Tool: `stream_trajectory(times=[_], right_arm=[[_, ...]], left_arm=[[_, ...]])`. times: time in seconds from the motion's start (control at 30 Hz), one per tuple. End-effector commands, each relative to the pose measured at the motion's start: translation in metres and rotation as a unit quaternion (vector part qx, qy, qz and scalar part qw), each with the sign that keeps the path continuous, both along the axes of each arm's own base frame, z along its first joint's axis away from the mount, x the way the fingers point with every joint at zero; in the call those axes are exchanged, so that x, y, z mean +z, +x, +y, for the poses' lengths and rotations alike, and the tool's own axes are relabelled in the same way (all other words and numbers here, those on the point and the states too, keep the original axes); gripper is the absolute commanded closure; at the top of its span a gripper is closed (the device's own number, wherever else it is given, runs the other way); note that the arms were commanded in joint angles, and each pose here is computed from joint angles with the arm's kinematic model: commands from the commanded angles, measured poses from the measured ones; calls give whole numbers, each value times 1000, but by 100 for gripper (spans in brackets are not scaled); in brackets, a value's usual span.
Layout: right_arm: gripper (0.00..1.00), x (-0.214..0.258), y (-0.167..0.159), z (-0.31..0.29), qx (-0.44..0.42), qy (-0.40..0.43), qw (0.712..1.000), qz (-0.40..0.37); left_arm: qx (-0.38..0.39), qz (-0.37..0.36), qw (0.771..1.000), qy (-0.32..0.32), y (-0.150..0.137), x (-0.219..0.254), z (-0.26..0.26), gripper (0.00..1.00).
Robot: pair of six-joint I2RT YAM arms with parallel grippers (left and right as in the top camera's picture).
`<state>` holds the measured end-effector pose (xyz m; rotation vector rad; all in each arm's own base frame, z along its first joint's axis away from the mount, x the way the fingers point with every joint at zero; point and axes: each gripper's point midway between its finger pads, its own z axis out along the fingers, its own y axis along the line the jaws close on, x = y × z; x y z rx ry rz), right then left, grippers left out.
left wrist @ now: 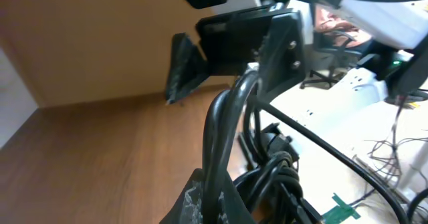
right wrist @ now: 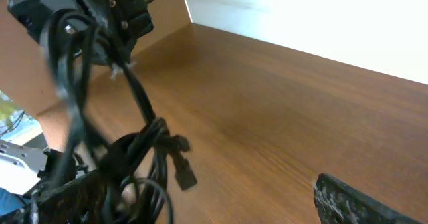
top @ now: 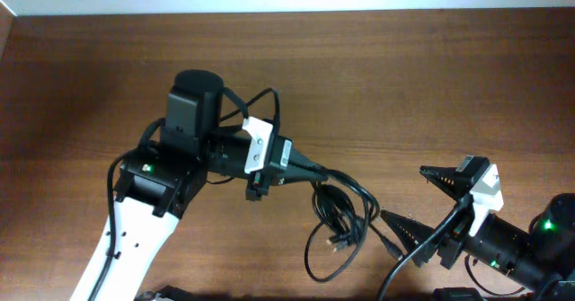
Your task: Untangle cables
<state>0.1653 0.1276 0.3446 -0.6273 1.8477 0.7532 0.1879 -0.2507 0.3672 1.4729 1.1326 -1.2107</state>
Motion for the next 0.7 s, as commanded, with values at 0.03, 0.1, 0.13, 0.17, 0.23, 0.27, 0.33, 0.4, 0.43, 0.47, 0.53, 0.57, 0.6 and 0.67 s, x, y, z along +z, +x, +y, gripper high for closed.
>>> stream_trajectory(times=[0.03,0.1,0.13,0.17,0.23,0.27,0.33,0.4,0.43,0.47,0.53,0.57,0.6,0.67], right_arm=[[2,5,-2,2,9,-3,1000,-11],[2,7,-6,5,25,-4,999,-20],[2,7,-7,7,32,-3,999,-23],[2,8,-8,7,35,-2,999,-23],[2,7,-6,7,35,-2,999,-20],[2,6,-6,7,34,-3,999,-19],[2,5,-3,7,35,-2,999,-16],[2,4,0,8,35,-2,999,-9],[2,2,2,8,35,-2,999,-5],[2,0,5,8,35,-2,999,3],[2,-3,9,8,36,-1,999,11],[2,-3,10,9,40,1,999,15],[2,-3,10,11,47,5,999,18],[2,-3,11,14,59,12,998,23]], left_arm=[[17,-25,1000,-9,3,14,9,100],[17,-25,999,-9,3,14,9,100],[17,-24,1000,-8,3,14,9,100],[17,-25,1000,-9,3,14,9,100],[4,-24,1000,-17,-2,17,9,100],[-5,-24,999,-23,-5,19,9,100],[-13,-25,999,-27,-7,20,9,100],[-15,-26,999,-27,-8,21,8,100],[-15,-25,999,-27,-8,20,7,100],[-15,-25,999,-27,-8,20,7,100],[-15,-25,999,-27,-8,20,7,100],[-15,-25,999,-27,-8,20,7,100],[-15,-25,999,-27,-8,20,7,100],[-15,-25,999,-27,-8,20,7,100]])
